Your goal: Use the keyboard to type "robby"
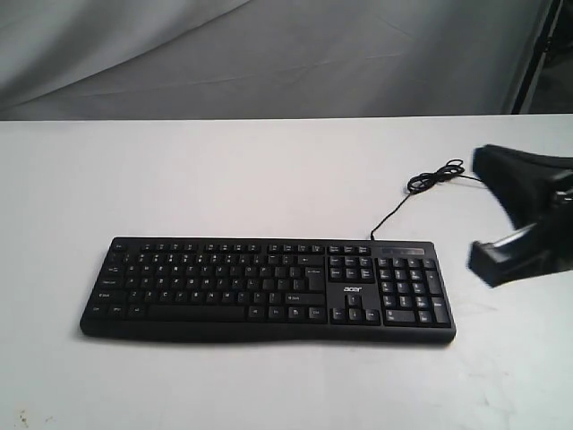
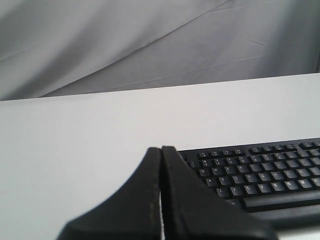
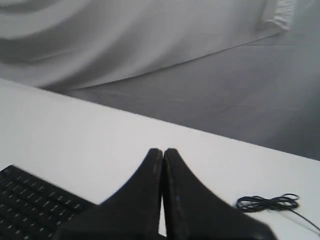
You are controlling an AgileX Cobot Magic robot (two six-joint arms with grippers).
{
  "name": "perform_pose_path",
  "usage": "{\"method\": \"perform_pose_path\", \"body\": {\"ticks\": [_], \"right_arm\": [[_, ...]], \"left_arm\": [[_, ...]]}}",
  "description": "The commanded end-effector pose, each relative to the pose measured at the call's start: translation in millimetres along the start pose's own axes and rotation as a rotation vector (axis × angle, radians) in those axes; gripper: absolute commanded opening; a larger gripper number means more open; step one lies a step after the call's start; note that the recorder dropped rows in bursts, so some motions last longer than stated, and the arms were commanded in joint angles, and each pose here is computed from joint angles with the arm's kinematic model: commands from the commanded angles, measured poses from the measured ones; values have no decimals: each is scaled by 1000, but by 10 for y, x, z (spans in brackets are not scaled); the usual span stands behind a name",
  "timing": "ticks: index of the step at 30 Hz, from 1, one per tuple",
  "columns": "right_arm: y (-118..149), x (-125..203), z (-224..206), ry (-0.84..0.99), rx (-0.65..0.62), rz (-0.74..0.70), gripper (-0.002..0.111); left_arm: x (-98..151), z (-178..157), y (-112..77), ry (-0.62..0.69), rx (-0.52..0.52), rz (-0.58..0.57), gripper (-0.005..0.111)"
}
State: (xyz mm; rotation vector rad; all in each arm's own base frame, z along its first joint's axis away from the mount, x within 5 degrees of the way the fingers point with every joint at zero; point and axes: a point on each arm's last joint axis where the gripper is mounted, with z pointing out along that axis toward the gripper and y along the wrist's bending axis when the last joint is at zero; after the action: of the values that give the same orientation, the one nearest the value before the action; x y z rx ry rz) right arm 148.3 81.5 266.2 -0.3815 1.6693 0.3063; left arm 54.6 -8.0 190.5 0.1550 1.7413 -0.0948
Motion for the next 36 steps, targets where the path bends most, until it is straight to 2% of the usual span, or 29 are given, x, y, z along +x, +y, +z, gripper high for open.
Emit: {"method": "perform_pose_path", "body": {"ticks": [1, 10, 20, 24, 28, 34, 36], "right_arm": [[-241, 25, -313, -76, 134, 24, 0], [-374, 52, -880, -70, 306, 39, 0], [-403, 106, -897, -22, 350, -48, 0], [-433, 313, -872, -19, 385, -39, 0], [-427, 567, -872, -8, 395, 65, 0], [-380, 792, -942, -25, 395, 55, 0], [-361, 850, -967, 27, 388, 55, 0]], "left_arm": [[6, 1, -3, -7, 5, 3, 0], [6, 1, -3, -7, 5, 3, 0], [6, 1, -3, -7, 5, 3, 0], [6, 1, -3, -7, 5, 3, 0], [6, 1, -3, -7, 5, 3, 0], [6, 1, -3, -7, 5, 3, 0], [6, 1, -3, -7, 5, 3, 0]]}}
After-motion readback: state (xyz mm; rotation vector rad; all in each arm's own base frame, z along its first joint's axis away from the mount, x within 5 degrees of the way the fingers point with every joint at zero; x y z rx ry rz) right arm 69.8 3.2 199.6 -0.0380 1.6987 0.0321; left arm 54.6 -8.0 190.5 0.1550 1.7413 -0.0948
